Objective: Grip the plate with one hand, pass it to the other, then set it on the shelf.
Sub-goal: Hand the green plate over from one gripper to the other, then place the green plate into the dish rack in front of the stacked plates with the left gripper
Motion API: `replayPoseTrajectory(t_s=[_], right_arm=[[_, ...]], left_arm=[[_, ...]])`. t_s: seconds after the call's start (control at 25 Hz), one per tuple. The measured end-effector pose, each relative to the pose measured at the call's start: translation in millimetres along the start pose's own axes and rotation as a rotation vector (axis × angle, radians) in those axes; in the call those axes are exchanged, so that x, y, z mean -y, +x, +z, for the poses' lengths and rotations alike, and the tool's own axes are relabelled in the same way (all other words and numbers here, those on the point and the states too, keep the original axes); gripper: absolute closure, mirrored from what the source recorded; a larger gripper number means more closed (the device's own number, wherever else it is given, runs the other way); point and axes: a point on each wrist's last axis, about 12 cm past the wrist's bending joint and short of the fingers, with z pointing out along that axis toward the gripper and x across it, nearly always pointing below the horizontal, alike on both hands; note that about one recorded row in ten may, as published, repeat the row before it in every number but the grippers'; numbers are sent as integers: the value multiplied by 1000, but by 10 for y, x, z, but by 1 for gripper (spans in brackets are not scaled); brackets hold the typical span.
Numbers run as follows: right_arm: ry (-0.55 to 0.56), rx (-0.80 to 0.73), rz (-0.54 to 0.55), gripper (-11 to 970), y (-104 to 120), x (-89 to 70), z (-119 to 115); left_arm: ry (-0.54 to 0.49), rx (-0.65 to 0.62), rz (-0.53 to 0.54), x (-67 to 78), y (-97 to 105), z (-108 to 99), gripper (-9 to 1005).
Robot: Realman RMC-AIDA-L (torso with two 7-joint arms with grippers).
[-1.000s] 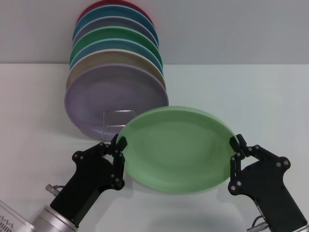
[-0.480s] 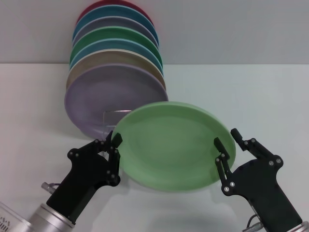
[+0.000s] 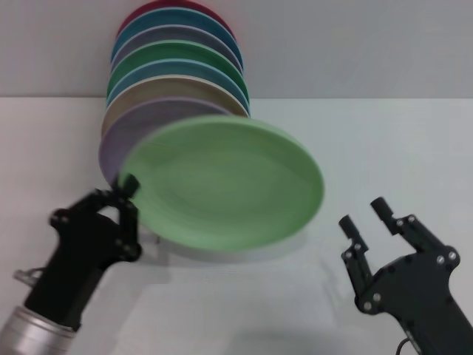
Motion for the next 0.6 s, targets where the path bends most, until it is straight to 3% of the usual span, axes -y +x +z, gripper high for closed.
replayPoseTrajectory(t_s=[0.24,0.44,0.6], right_arm=[[-59,-66,-31,611,121,3,-6],[-74,-113,-44,611,193,26,-12],[-69,-126,-45,612,210,36,-7]], left_arm=[[-46,104,81,-214,-124,10,956],[-56,152,192,-449,-193,139,956],[-53,156,235,-516,-206,190,956]])
